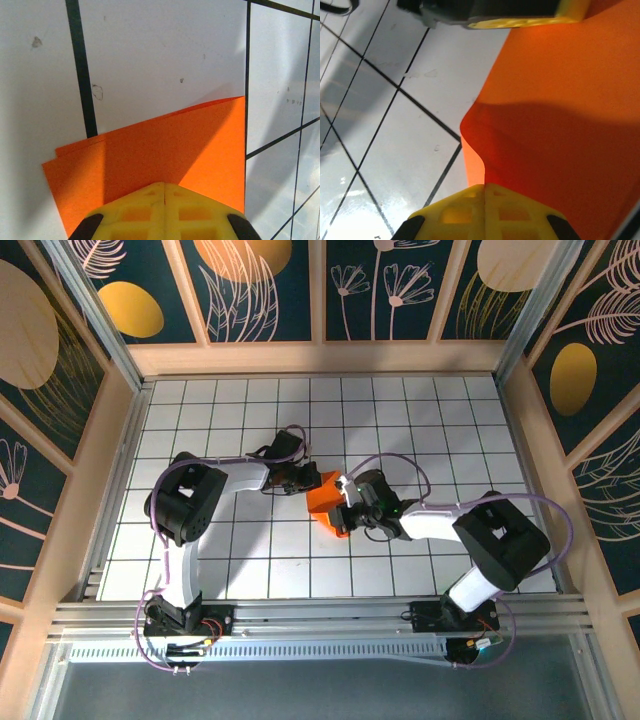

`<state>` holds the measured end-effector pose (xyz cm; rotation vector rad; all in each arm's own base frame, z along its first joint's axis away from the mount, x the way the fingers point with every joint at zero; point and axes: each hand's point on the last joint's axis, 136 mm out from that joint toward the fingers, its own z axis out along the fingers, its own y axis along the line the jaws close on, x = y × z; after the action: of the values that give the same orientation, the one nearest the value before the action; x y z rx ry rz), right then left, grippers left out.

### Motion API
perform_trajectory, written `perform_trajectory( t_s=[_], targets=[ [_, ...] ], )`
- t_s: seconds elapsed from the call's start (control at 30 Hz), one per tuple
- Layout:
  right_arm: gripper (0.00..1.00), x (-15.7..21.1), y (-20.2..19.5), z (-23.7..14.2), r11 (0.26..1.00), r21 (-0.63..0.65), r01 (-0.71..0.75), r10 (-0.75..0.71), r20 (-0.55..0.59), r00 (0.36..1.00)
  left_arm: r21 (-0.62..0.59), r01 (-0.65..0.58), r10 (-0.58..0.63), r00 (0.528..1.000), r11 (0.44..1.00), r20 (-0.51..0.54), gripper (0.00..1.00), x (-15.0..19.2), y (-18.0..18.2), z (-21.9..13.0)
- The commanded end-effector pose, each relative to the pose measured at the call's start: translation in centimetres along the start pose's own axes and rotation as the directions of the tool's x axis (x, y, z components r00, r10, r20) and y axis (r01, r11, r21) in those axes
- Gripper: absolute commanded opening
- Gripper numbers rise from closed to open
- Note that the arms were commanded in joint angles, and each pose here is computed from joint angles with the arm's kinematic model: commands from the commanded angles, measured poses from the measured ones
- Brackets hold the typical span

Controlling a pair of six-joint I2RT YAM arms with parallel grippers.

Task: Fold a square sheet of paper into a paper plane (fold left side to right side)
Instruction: Third fold the triangle at the center of the table.

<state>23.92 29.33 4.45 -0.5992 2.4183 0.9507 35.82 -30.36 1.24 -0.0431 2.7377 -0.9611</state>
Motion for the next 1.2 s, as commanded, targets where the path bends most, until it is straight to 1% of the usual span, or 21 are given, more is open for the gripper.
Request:
perform_trajectory(
  t_s=[0.0, 0.3, 1.17],
  targets=[
    [0.0, -0.7, -1.5, 0.0, 0.997, 0.069, -0.036, 0.035, 0.006, 0.999, -0.165, 0.029, -0.042, 0.996, 0.986, -0.076, 0.0, 2.9, 4.6, 1.4],
    [0.0, -2.1, -2.9, -0.3, 0.991, 0.126, -0.047, 0.042, 0.039, 0.998, -0.166, 0.03, -0.043, 0.996, 0.986, -0.072, 0.0, 2.8, 4.6, 1.4],
    [0.0, -2.2, -4.7, 0.3, 0.98, 0.194, -0.053, 0.048, 0.032, 0.998, -0.172, 0.033, -0.046, 0.996, 0.985, -0.071, 0.0, 3.0, 4.7, 1.4]
  ],
)
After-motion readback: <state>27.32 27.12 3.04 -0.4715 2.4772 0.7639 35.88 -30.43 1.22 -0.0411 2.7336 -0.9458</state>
